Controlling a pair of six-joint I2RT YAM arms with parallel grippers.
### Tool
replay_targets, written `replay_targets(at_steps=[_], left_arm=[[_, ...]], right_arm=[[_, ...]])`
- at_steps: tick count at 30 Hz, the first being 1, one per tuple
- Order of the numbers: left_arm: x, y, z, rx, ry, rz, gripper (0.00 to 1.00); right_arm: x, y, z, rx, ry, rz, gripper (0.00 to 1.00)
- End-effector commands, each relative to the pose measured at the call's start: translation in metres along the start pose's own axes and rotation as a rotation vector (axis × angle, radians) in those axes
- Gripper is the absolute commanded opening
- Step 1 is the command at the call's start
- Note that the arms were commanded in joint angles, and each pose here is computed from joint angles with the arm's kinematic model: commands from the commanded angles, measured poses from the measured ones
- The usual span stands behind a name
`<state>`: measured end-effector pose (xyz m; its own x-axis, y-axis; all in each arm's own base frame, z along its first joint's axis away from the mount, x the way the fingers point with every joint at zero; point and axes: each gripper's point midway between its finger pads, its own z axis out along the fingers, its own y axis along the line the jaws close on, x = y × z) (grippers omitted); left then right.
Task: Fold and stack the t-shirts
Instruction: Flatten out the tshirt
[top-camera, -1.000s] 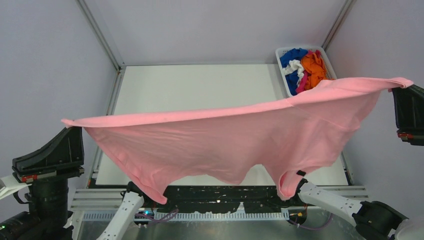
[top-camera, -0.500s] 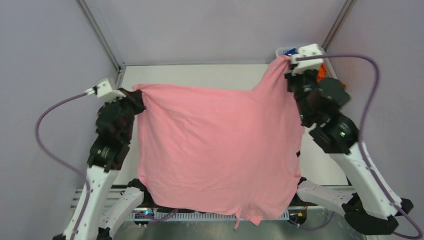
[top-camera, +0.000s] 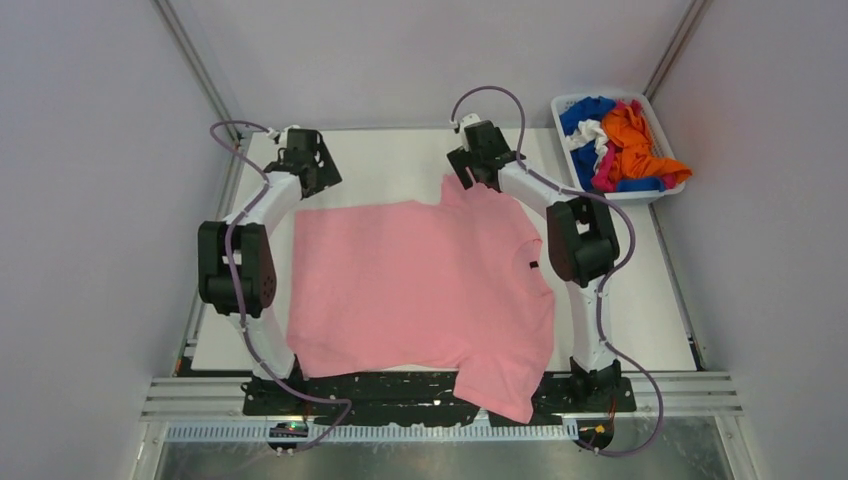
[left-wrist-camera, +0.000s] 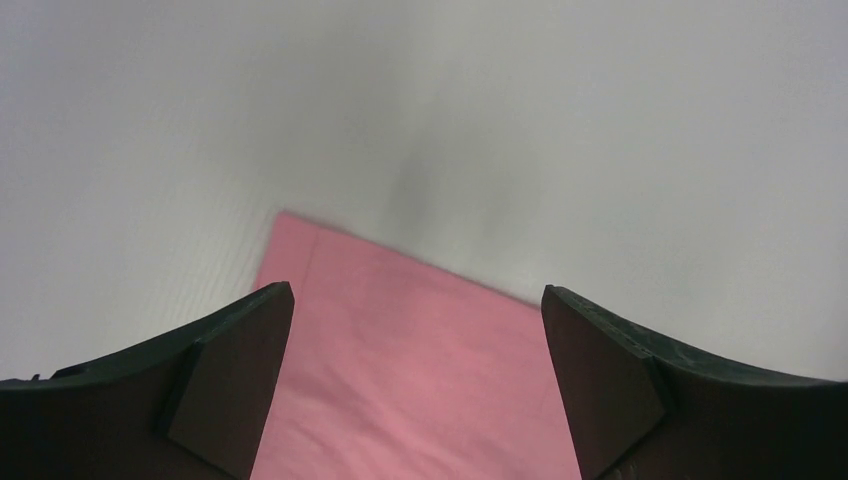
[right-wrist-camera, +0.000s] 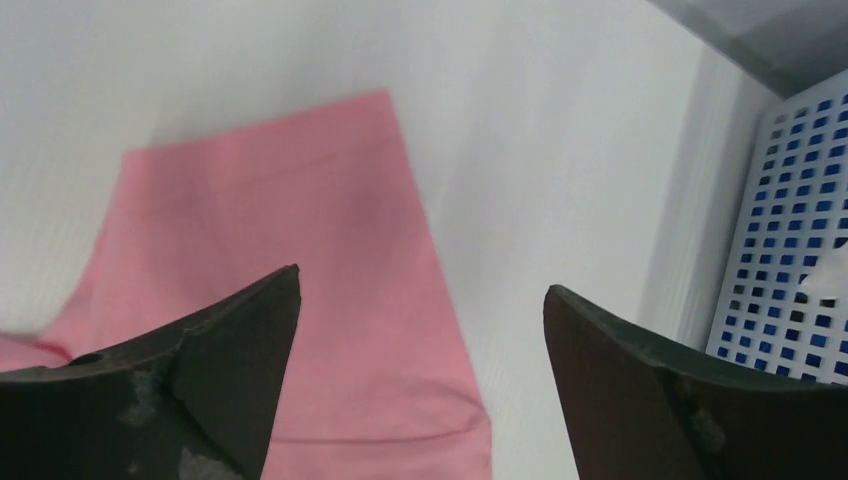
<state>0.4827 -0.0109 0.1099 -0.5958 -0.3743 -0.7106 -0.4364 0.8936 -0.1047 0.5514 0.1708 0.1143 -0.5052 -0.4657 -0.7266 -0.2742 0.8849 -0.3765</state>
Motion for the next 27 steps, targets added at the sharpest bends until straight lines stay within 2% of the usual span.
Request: replay_targets(at_steps=[1, 5, 8, 10, 11, 12, 14, 19, 27], left_arm=[[-0.039, -0.024, -0.039, 0.123, -0.060, -0.051, 1.00], [-0.011, -0.020, -0.060, 0.166, 0.031, -0.058, 1.00], [0.027, -0.014, -0.079, 0.223, 0.113, -0.076, 1.00], [0.058, -0.016, -0.088, 0.300, 0.179, -0.099, 1.00], [0.075, -0.018, -0.092, 0.339, 0.214, -0.108, 1.00], [0.086, -0.020, -0.096, 0.378, 0.237, -0.117, 1.00], [0.103, -0.020, -0.098, 0.404, 0.275, -0.130, 1.00], [0.127, -0.018, -0.084, 0.383, 0.345, -0.150, 1.00], [0.129, -0.027, -0.051, 0.321, 0.404, -0.189, 1.00]], right_arm=[[-0.056, -0.023, -0.035, 0.024, -0.111, 0.151, 0.96], [-0.036, -0.017, -0.063, -0.018, -0.085, 0.266, 0.95], [0.002, -0.001, -0.088, -0.080, -0.019, 0.381, 0.95], [0.029, 0.017, -0.102, -0.149, 0.027, 0.450, 0.96], [0.028, 0.026, -0.112, -0.206, 0.013, 0.495, 0.95], [0.050, 0.038, -0.114, -0.239, 0.057, 0.499, 0.95], [0.060, 0.057, -0.123, -0.339, 0.068, 0.529, 0.95], [0.090, 0.076, -0.118, -0.389, 0.155, 0.577, 0.96], [0.106, 0.080, -0.082, -0.417, 0.251, 0.706, 0.95]])
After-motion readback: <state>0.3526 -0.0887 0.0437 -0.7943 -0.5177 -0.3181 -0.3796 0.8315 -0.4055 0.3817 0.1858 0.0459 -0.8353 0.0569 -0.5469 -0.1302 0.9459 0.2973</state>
